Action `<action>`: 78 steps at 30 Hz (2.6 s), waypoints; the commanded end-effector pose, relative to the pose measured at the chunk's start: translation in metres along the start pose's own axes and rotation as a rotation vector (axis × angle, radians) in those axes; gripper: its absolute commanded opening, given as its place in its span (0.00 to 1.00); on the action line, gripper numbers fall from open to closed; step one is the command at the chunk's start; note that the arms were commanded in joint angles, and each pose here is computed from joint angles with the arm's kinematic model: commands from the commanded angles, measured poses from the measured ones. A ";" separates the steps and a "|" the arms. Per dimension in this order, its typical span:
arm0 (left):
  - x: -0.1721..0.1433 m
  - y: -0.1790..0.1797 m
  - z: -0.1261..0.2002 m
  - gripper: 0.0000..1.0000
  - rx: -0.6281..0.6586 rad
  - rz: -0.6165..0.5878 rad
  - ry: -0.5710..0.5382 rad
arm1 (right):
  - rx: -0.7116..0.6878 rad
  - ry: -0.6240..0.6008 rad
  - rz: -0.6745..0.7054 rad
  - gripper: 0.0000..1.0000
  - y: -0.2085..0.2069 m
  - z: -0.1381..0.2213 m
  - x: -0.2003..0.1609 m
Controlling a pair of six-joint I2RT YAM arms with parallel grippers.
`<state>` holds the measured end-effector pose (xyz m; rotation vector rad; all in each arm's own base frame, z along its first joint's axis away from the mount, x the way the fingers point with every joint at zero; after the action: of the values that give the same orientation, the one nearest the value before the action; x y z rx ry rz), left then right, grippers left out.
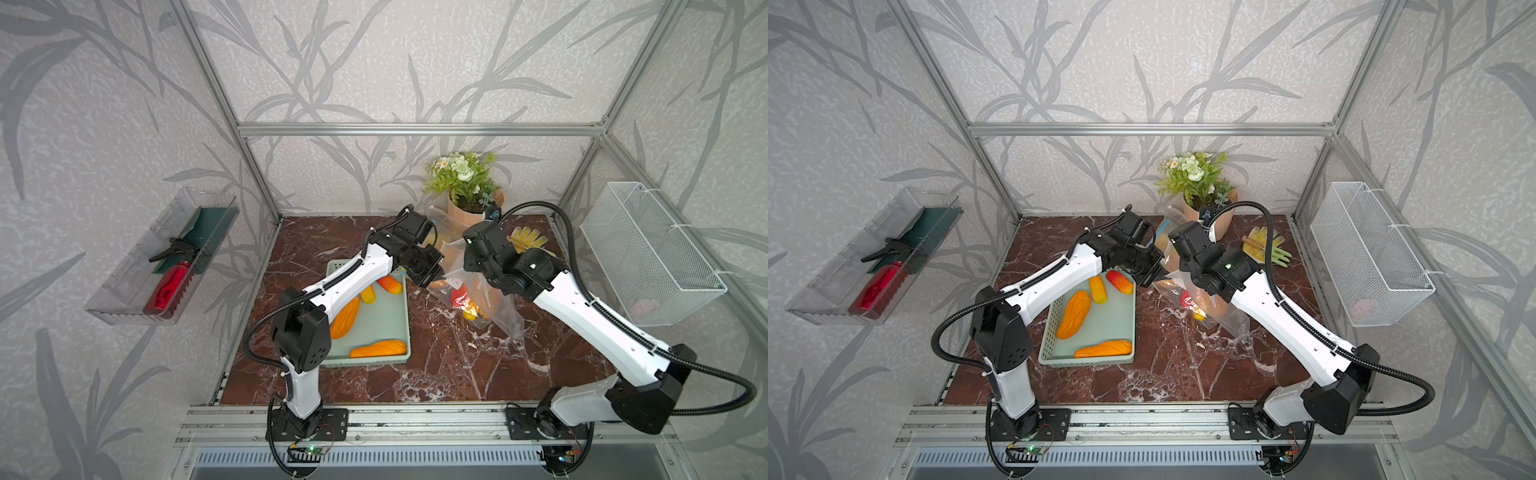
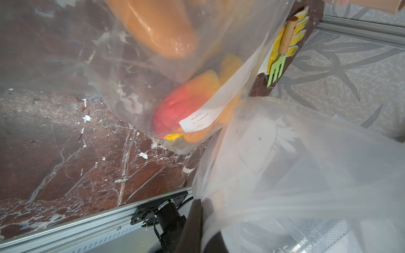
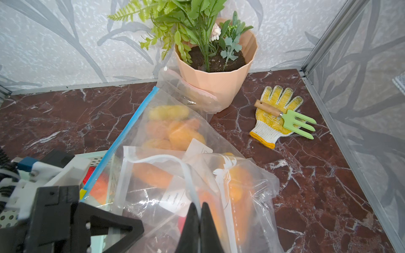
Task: Place the mango in a zip-top bag and seal the zipper
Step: Open the zipper of the food storage bag, then pick up the mango from the basket, then place the mango in the zipper food storage bag.
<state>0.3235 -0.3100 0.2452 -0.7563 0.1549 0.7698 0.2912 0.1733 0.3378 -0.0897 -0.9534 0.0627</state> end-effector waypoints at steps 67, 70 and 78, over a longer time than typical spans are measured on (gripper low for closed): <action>0.111 0.011 0.137 0.21 -0.204 -0.245 -0.523 | 0.419 0.031 -0.097 0.00 0.033 0.024 -0.014; 0.073 -0.031 0.137 0.21 -0.392 -0.272 -0.462 | 0.435 0.031 -0.100 0.00 0.033 0.025 -0.013; 0.023 -0.072 0.101 0.16 -0.510 -0.277 -0.298 | 0.451 0.064 -0.238 0.00 0.021 0.018 -0.014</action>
<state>0.3709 -0.2523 0.3424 -1.0201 -0.4574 0.6115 0.2700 0.2001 0.3241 0.3669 -0.8385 0.1047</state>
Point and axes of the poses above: each gripper's point midway between its finger pads, its own z axis back along the fingers, its own y axis along the line the jaws close on, x = y × z, the point moved 6 cm from there along z, back along the fingers, and after that the axes turned 11 degrees about z, right-handed, at the moved point
